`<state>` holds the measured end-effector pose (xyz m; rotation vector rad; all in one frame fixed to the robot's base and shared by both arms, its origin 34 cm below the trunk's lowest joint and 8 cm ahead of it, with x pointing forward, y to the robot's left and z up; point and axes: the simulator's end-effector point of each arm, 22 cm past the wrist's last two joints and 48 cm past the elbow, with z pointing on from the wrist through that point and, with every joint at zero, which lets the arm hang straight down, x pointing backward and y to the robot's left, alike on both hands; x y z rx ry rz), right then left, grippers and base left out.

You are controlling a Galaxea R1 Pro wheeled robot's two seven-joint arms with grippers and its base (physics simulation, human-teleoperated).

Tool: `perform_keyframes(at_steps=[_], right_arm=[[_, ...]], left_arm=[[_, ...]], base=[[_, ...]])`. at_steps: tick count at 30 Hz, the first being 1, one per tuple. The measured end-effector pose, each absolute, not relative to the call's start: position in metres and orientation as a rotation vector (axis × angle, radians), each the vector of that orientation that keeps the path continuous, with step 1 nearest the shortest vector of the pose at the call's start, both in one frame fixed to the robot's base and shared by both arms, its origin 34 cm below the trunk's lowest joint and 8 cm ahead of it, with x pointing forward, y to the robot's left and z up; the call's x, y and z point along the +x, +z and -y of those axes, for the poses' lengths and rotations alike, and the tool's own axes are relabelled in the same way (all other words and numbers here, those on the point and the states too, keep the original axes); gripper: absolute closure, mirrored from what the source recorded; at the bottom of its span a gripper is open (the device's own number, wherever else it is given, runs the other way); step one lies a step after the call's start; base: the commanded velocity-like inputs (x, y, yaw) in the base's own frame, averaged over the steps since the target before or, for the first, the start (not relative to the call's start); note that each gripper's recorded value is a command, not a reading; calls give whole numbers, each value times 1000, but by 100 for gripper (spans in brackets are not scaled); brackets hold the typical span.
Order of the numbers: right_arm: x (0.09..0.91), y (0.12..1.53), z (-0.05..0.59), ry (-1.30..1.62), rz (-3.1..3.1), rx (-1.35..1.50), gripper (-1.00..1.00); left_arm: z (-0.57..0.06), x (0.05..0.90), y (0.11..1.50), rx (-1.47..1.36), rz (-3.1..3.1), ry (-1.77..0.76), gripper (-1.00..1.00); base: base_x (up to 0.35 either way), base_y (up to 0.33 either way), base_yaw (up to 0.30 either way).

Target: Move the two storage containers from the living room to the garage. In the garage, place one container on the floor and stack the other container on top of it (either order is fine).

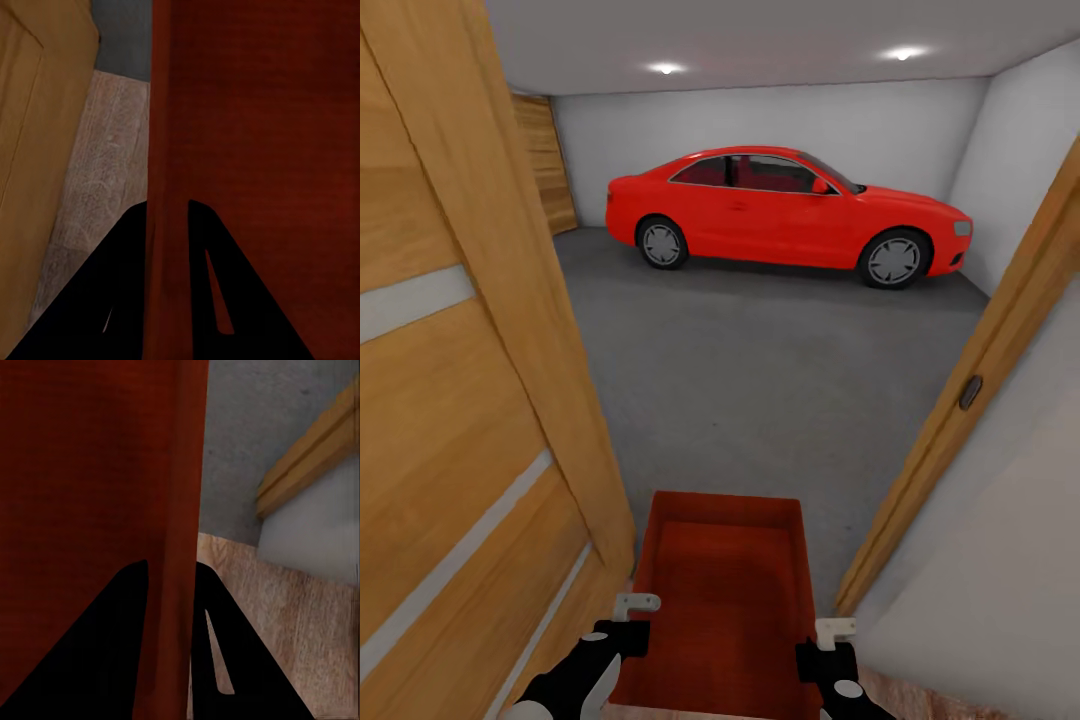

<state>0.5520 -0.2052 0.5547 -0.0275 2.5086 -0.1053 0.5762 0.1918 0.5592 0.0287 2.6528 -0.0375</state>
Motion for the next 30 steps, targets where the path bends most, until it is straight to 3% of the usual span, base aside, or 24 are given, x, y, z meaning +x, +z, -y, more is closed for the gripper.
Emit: perform_keyframes(at_steps=[17,22,30], right_arm=[[552,554,205,-105,-2510,-28,100],[552,555,205,-105,-2510,-28,100],[552,555,205,-104,-2510,-29,100]], left_arm=[[-192,576,559,29,-2654,-37,100],[-192,576,559,29,-2654,-37,100],[-192,576,559,28,-2654,-36,100]], base=[[0,0,-275],[7,26,-83],[98,239,-4]])
